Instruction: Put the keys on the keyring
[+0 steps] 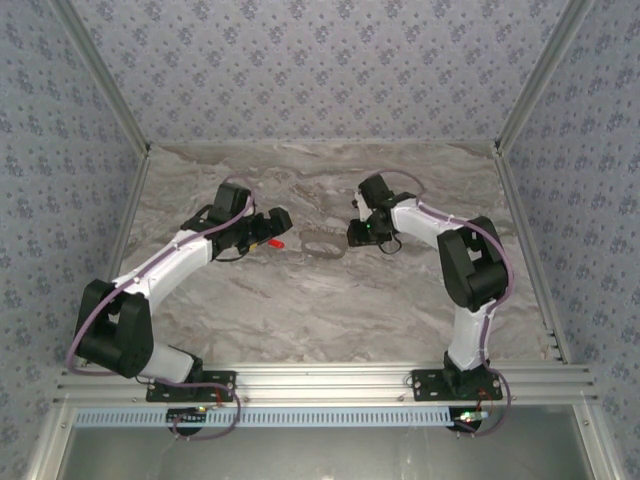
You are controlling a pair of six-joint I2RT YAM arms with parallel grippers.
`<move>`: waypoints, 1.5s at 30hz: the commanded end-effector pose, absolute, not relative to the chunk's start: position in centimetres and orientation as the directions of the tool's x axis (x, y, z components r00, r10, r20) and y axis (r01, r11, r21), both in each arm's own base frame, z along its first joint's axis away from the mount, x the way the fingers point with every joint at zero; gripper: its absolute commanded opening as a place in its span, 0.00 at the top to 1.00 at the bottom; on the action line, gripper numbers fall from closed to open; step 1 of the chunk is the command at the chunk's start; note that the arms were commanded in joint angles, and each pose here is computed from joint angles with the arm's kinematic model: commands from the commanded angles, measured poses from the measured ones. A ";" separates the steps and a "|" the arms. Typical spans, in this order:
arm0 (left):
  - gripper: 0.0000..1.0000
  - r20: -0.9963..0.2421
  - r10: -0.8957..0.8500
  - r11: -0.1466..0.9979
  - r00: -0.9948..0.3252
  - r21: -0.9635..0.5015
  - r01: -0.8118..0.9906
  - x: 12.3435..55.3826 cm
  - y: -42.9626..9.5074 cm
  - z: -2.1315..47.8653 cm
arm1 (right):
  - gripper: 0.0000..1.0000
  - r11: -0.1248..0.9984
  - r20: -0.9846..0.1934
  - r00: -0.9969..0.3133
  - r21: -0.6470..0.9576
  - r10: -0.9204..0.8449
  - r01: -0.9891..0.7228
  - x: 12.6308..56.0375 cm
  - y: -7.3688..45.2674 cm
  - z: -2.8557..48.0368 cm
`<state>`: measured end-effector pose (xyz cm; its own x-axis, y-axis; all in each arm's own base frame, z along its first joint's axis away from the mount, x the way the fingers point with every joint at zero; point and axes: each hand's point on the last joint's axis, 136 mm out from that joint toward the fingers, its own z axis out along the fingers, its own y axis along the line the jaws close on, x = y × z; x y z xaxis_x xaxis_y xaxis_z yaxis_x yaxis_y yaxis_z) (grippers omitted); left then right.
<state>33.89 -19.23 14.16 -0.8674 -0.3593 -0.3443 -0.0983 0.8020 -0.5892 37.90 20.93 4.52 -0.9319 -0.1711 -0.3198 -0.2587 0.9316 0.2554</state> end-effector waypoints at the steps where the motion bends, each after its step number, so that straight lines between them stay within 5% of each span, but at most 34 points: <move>1: 0.02 -0.358 -0.346 0.803 -0.867 -0.591 -0.076 33.8 -19.4 14.9 | 0.65 0.943 -0.339 -0.931 0.243 -0.136 -0.227 38.3 19.7 6.1; 19: 0.02 -0.355 -0.357 0.798 -0.864 -0.597 -0.084 34.4 -19.6 14.8 | 0.65 0.928 -0.287 -0.942 0.273 -0.172 -0.253 34.5 21.4 3.5; 45: 0.02 -0.351 -0.349 0.803 -0.869 -0.590 -0.084 34.6 -19.8 15.0 | 0.61 0.917 -0.303 -0.923 0.246 -0.236 -0.315 37.4 23.7 2.6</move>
<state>34.50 -19.49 13.84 -0.8708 -0.3581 -0.3368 -0.1046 0.8044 -0.5848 37.32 23.44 2.77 -0.9248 -0.2147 -0.3140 -0.3015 0.9171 0.2610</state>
